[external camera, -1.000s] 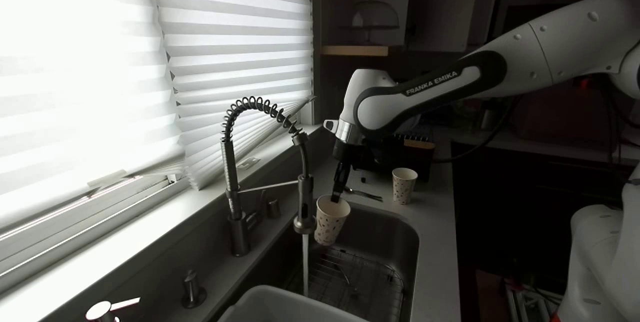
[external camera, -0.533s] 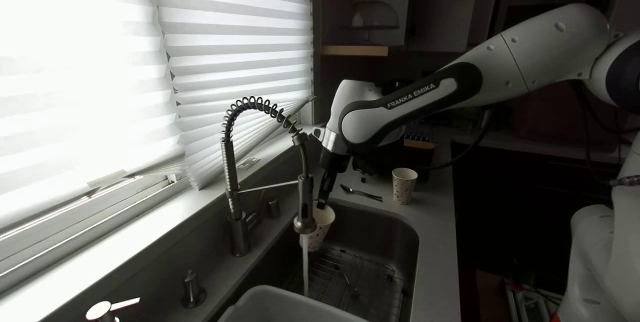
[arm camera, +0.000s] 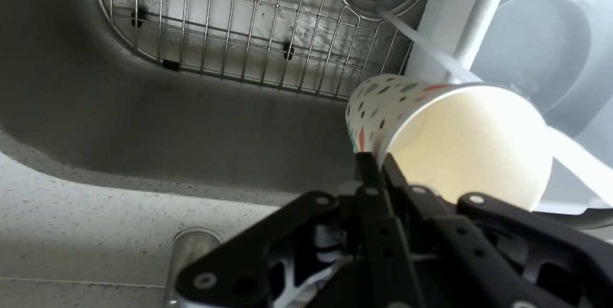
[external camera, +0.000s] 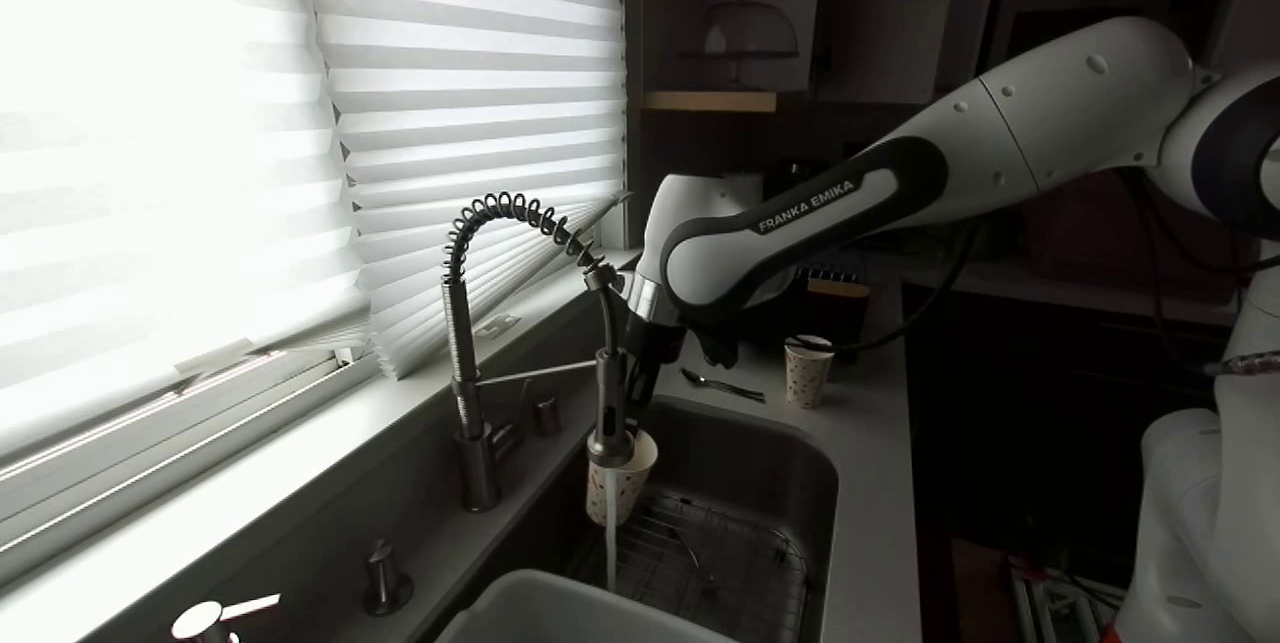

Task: Push the faucet handle to the right then put water in both coffee cups and set them back down on the right side of the counter.

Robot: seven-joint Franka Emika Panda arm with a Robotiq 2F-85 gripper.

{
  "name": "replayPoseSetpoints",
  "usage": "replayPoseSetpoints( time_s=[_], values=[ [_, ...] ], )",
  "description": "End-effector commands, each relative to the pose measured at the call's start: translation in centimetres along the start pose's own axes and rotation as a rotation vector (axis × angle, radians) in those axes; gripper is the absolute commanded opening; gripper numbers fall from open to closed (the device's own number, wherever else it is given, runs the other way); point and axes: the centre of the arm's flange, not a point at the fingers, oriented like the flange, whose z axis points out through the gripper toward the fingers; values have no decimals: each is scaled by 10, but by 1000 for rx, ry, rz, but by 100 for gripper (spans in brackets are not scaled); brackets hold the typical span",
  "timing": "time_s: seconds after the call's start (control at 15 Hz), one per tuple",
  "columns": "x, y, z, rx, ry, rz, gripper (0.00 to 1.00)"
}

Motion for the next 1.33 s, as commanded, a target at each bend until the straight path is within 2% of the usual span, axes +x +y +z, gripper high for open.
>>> replayPoseSetpoints(
  time_s=[0.0, 0.6, 1.27],
  values=[
    [4, -3, 9, 18, 10, -11, 1],
    [9, -23, 17, 62, 10, -51, 1],
    [8, -22, 19, 66, -2, -58, 1]
  ],
)
